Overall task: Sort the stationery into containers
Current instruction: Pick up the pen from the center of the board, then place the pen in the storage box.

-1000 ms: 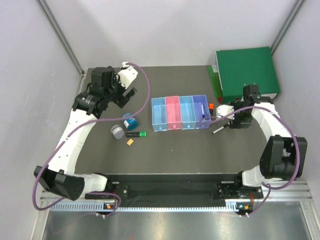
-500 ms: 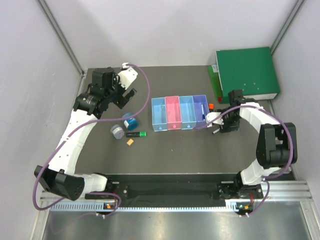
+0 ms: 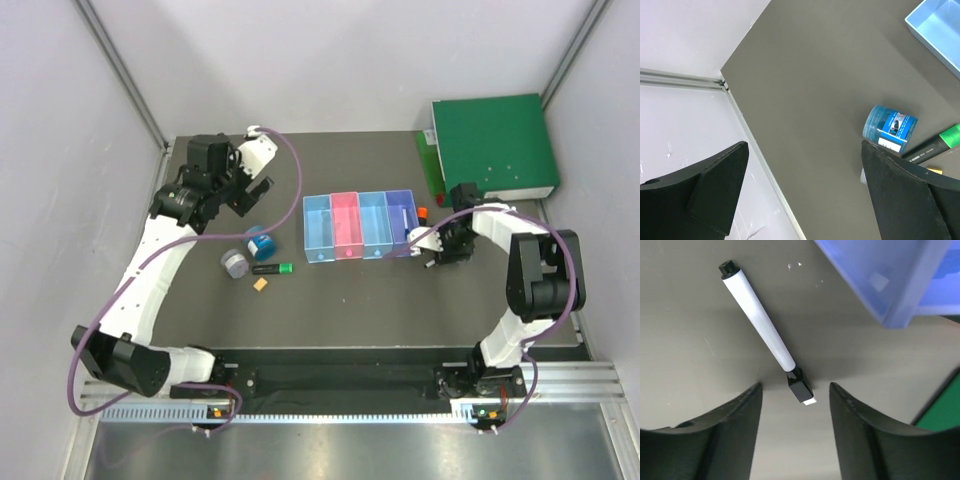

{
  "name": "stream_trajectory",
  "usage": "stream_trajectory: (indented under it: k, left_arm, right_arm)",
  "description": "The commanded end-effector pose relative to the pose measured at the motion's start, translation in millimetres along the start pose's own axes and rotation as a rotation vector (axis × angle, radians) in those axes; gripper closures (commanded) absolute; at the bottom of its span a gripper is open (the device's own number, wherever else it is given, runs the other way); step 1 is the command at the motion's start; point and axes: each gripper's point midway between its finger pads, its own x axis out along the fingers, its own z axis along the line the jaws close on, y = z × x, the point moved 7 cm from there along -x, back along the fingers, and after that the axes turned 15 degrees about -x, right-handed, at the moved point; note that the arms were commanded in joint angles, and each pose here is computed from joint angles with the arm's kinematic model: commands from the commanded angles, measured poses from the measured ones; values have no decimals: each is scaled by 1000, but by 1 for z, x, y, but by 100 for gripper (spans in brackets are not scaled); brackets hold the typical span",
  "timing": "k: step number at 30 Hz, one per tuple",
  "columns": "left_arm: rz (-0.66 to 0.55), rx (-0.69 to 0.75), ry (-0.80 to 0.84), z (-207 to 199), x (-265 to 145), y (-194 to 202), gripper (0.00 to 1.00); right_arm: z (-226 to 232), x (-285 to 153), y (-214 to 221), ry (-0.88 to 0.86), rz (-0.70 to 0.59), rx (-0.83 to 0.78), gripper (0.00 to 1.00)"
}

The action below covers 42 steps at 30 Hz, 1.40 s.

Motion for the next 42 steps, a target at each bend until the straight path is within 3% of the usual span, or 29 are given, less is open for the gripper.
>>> stream_trajectory:
  k: [1, 5, 17, 22, 29, 32, 37, 42]
  left_arm:
    - [-59, 9, -44, 9, -1, -19, 1]
    - [-64, 14, -45, 10, 2, -22, 1]
    - [-78, 21, -50, 11, -1, -26, 1]
    - [-76, 16, -44, 9, -4, -21, 1]
    - [-63, -18, -20, 0, -2, -6, 1]
    - [-35, -50, 0, -6, 4, 5, 1]
    - [-3, -77, 48, -18, 12, 19, 1]
    - [25, -63, 60, -20, 12, 26, 1]
  right_arm:
    - [2, 13, -9, -16, -40, -14, 46]
    - [12, 20, -10, -56, -35, 5, 67]
    - [31, 7, -17, -54, -23, 74, 100]
    - [41, -21, -27, -46, -47, 101, 100]
    - [63, -93, -51, 33, -88, 105, 100]
    - [63, -117, -62, 91, -140, 176, 100]
    - [32, -139, -84, 209, -344, 523, 100]
    - [-23, -146, -97, 213, -566, 871, 100]
